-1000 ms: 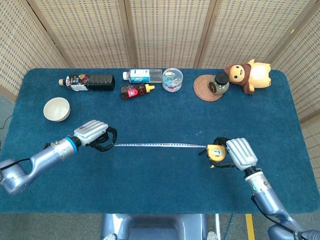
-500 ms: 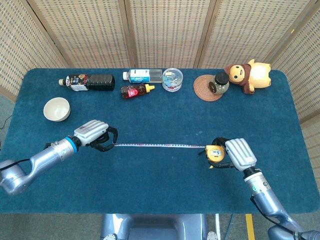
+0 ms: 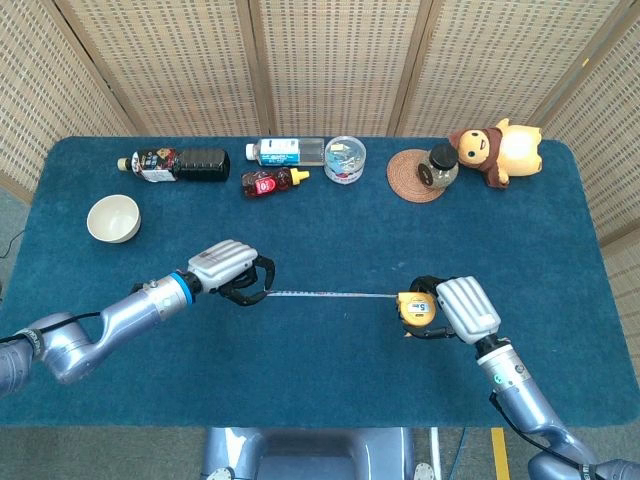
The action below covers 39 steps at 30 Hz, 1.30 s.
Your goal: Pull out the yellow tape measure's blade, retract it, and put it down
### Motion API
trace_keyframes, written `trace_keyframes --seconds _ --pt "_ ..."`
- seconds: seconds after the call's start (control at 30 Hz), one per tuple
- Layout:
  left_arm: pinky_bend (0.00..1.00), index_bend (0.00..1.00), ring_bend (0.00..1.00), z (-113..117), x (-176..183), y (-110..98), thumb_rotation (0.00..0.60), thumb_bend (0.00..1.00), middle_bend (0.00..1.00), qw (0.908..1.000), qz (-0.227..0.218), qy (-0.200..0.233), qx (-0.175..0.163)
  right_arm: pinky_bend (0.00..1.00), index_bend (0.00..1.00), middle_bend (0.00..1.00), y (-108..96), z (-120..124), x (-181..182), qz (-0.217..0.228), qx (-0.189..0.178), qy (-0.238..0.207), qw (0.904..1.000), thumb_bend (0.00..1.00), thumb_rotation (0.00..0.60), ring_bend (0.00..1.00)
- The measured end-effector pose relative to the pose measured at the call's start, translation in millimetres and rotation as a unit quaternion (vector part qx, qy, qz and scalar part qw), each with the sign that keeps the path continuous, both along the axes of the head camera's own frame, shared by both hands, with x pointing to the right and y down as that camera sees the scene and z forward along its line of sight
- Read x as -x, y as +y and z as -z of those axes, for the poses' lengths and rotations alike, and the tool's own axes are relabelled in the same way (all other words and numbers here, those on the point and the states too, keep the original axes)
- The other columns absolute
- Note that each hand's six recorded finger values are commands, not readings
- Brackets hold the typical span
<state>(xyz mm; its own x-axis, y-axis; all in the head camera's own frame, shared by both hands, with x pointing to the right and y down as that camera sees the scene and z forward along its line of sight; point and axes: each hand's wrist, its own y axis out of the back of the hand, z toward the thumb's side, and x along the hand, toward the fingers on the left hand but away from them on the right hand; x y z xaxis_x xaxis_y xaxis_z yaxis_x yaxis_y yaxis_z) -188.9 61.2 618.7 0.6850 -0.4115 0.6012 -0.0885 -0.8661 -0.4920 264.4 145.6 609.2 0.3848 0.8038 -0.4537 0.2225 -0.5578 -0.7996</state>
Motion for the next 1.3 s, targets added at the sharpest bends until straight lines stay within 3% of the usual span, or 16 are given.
trace_keyframes --seconds 0.37,0.67,1.0,1.3 --pt "0.94 0.49 0.94 1 -62 8 0.537 0.40 0.94 0.9994 -0.015 0.029 0.010 0.60 0.57 0.60 1 -1 17 0.009 0.002 -0.014 0.9999 0.26 0.408 0.64" --pt "0.94 0.46 0.94 1 -90 10 0.541 0.40 0.94 0.9993 -0.024 0.027 0.006 0.60 0.57 0.60 2 -2 19 0.009 0.003 -0.019 0.9998 0.26 0.399 0.64" --pt "0.93 0.21 0.94 3 -92 9 0.539 0.37 0.94 0.9996 -0.021 0.019 -0.002 0.60 0.57 0.61 0 -4 15 0.002 0.005 -0.018 0.9998 0.26 0.402 0.64" --pt "0.93 0.18 0.94 5 -71 1 0.541 0.37 0.94 0.9999 0.000 0.008 -0.009 0.60 0.58 0.61 -1 -9 9 -0.002 0.008 -0.013 0.9999 0.26 0.404 0.64"
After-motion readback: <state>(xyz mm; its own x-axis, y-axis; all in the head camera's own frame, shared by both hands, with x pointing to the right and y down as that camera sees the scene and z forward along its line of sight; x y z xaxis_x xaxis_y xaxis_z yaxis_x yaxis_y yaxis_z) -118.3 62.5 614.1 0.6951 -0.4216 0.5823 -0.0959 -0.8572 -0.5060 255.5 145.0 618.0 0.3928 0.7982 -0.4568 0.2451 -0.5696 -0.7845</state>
